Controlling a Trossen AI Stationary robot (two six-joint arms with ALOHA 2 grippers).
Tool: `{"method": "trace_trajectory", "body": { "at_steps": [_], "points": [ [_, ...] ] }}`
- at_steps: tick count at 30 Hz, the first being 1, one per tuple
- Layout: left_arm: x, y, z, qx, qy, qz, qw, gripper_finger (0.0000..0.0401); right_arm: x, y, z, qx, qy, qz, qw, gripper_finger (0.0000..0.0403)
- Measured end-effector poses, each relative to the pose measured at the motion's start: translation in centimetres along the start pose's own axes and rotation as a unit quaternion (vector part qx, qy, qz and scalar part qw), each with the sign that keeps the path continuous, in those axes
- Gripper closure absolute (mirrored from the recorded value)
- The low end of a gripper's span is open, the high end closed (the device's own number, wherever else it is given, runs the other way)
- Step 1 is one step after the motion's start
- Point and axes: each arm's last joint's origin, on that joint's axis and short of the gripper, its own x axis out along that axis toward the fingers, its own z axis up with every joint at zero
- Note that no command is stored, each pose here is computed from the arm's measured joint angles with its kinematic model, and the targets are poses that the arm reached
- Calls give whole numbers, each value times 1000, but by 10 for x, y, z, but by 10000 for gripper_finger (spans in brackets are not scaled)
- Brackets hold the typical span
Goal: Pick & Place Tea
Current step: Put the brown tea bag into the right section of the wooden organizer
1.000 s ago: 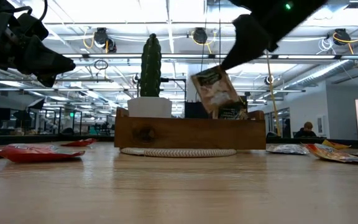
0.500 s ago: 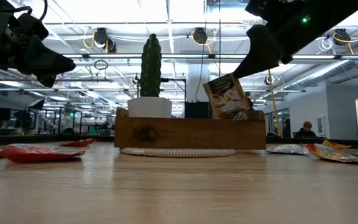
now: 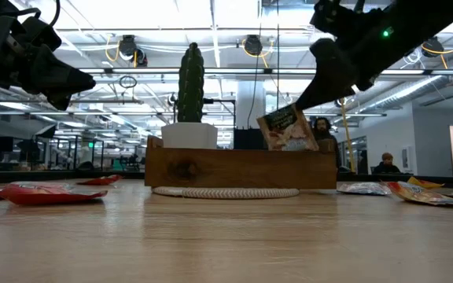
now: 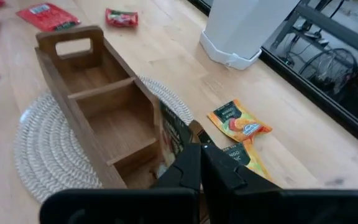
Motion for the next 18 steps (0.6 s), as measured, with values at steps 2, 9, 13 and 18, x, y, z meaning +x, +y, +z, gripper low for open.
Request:
{"method": "trace_trajectory", "body": {
  "at_steps": [2, 9, 13, 18],
  "points": [
    [0, 0, 0, 0, 0, 0, 1000, 343, 2, 2, -3, -3, 2, -2, 1000, 403],
    [0, 0, 0, 0, 1, 0, 1000, 343, 8, 8, -10, -11, 7, -7, 1000, 403],
    [0, 0, 0, 0, 0, 0, 1000, 343, 13, 10, -15, -11, 11, -14, 1000, 403],
    [0, 0, 0, 0, 0, 0, 1000, 343, 13, 12, -15, -16, 8, -10, 1000, 403]
  ]
}}
